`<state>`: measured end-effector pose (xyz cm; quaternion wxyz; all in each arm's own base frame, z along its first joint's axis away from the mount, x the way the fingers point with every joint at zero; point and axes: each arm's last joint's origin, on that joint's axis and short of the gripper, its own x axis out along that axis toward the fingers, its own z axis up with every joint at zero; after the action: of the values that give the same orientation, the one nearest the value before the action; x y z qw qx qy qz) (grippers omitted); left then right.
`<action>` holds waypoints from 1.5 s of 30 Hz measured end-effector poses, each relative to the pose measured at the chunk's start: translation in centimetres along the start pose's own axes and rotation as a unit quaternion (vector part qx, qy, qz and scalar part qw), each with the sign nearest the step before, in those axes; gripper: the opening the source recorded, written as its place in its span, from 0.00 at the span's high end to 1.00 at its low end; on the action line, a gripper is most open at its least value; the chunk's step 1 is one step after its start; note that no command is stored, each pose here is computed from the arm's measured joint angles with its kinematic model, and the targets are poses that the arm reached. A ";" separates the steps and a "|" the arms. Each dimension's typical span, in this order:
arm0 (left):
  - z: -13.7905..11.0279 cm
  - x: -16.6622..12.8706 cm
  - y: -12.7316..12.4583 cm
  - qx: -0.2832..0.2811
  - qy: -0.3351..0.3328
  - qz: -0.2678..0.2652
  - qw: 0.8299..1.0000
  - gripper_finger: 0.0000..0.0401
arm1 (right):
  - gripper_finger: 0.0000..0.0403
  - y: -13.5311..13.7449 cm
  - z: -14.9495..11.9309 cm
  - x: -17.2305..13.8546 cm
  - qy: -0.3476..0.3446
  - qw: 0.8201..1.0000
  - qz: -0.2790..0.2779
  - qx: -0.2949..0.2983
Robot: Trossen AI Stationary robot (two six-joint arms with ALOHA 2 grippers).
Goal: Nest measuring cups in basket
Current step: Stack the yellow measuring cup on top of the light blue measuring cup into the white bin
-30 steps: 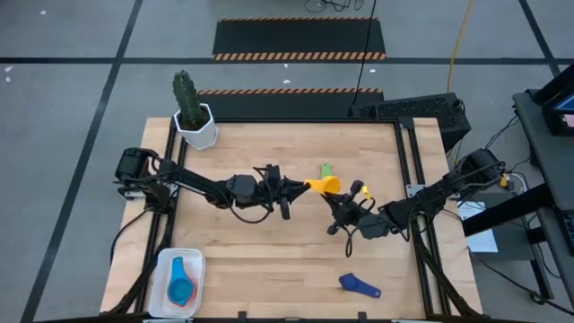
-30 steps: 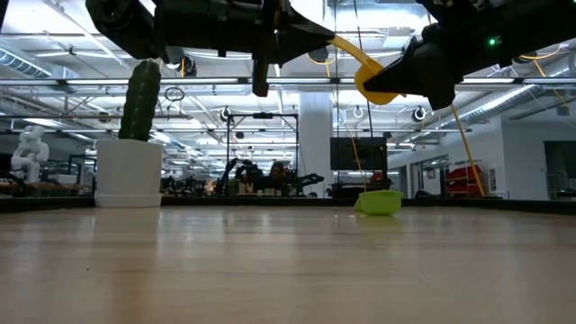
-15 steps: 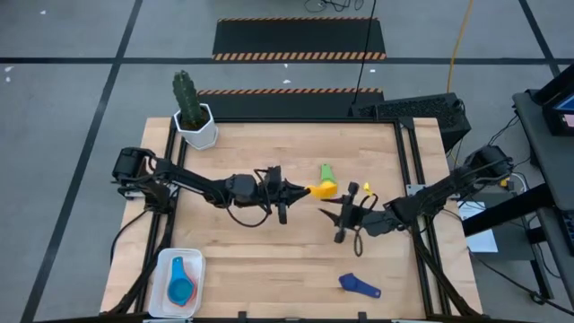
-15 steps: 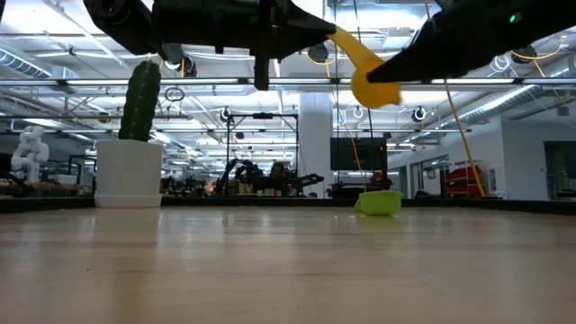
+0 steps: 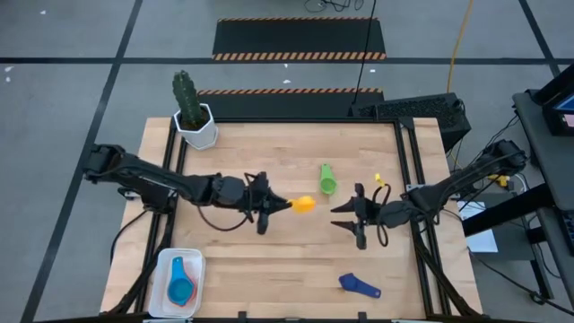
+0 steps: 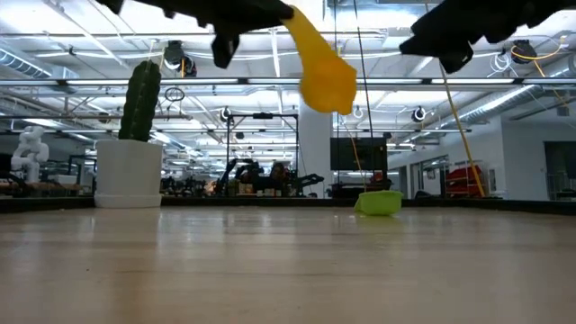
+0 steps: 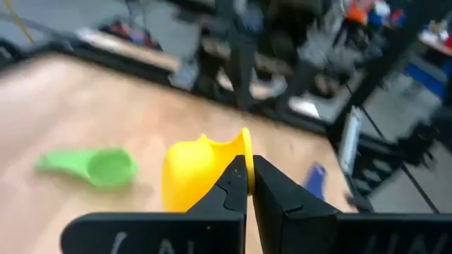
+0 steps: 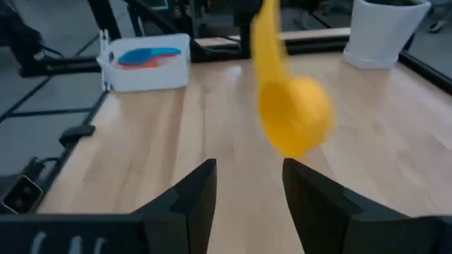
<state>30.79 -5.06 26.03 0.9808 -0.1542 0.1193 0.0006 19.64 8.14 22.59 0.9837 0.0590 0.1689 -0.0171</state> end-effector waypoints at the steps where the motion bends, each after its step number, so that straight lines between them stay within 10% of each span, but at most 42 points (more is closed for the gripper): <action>1: -0.1 -0.3 -0.3 0.000 0.013 -0.003 1.000 0.99 | 0.61 0.1 0.3 0.0 -0.003 1.000 0.002 0.002; 21: -2.4 -1.3 -3.3 -0.050 0.131 -0.111 0.984 0.98 | 0.61 2.3 3.4 8.8 0.069 0.994 0.079 -0.039; 45: -4.5 -2.3 -5.0 -0.062 0.209 -0.113 0.969 0.99 | 0.61 5.6 3.4 17.7 0.055 0.988 0.144 -0.020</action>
<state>27.66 -11.12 23.93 0.9164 -0.2237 0.3033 -0.1347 37.76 13.01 20.47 0.9661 0.0640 0.2130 0.1309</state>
